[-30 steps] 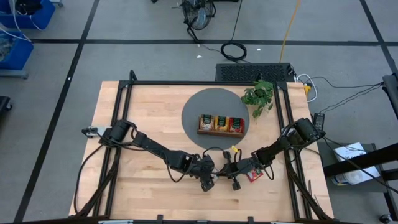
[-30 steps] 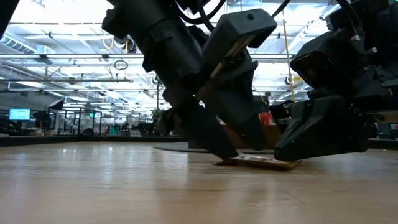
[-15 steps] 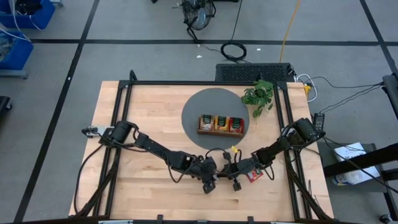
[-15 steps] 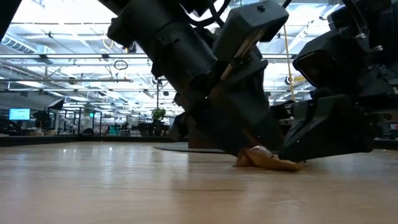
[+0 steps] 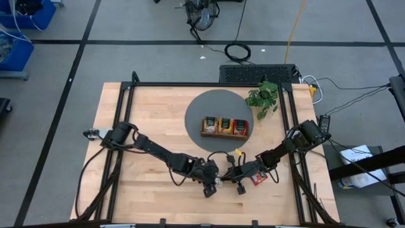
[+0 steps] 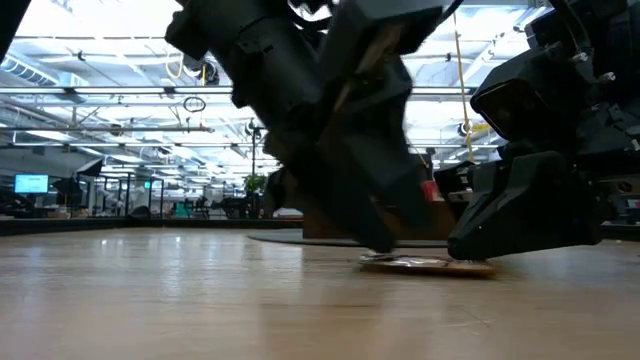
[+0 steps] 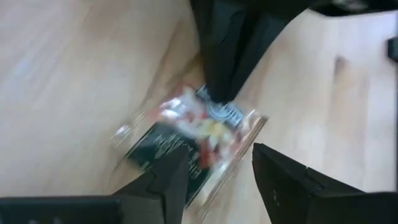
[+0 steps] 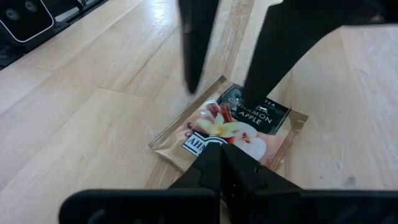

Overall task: Pick & Place Tea
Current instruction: Put the brown tea bag into the left section of the wooden organizer

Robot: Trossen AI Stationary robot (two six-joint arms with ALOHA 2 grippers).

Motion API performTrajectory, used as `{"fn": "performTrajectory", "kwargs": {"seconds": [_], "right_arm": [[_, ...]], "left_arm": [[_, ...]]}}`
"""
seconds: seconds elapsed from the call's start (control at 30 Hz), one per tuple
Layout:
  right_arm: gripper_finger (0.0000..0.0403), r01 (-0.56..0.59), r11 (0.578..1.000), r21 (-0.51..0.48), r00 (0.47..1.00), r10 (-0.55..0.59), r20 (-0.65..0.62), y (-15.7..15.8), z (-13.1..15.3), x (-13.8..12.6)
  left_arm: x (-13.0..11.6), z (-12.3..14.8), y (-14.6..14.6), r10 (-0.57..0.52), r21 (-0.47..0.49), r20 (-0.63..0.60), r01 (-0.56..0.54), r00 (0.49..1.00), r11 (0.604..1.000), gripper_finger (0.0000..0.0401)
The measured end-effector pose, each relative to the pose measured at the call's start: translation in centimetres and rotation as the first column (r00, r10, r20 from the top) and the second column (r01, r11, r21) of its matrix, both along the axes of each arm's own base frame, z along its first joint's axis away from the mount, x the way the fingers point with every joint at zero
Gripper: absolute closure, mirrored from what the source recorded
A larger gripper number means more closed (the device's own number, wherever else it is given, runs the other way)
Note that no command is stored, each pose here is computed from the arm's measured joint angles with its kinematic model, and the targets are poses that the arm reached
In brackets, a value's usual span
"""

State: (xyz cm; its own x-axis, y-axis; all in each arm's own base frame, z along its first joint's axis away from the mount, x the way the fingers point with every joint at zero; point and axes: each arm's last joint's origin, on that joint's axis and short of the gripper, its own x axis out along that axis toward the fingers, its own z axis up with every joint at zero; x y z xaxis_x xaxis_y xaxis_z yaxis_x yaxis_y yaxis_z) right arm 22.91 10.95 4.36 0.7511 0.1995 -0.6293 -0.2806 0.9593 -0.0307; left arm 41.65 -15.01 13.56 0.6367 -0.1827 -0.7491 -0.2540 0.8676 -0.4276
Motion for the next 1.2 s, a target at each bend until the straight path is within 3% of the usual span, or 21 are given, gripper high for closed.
{"fn": "performTrajectory", "kwargs": {"seconds": [0.27,0.67,0.87,0.97,1.2], "right_arm": [[0.0403,-0.074,0.997,-0.029,0.992,0.077,0.101,0.8,1.2,0.2],[0.0403,-0.155,0.986,-0.059,0.961,0.164,0.222,3.1,5.2,-0.7],[0.0403,-0.147,0.989,-0.017,0.975,0.147,0.168,3.6,5.1,-1.2],[0.0403,-0.100,0.994,-0.034,0.990,0.103,0.097,3.1,4.2,-1.4],[0.0403,-0.023,0.998,-0.063,0.998,0.027,0.063,2.5,2.8,-1.2]], "left_arm": [[-1.2,0.1,0.4,0.114,0.058,-0.104,-0.109,0.988,0.992,0.0219],[-1.0,0.3,0.0,0.126,0.065,-0.067,-0.122,0.990,0.990,0.0219],[-1.1,0.3,0.0,0.134,0.067,-0.066,-0.130,0.989,0.989,0.0219],[-1.1,0.2,0.0,0.136,0.070,-0.072,-0.131,0.988,0.989,0.0219],[-1.0,0.3,0.0,0.144,0.078,-0.055,-0.139,0.988,0.987,0.0219]]}}
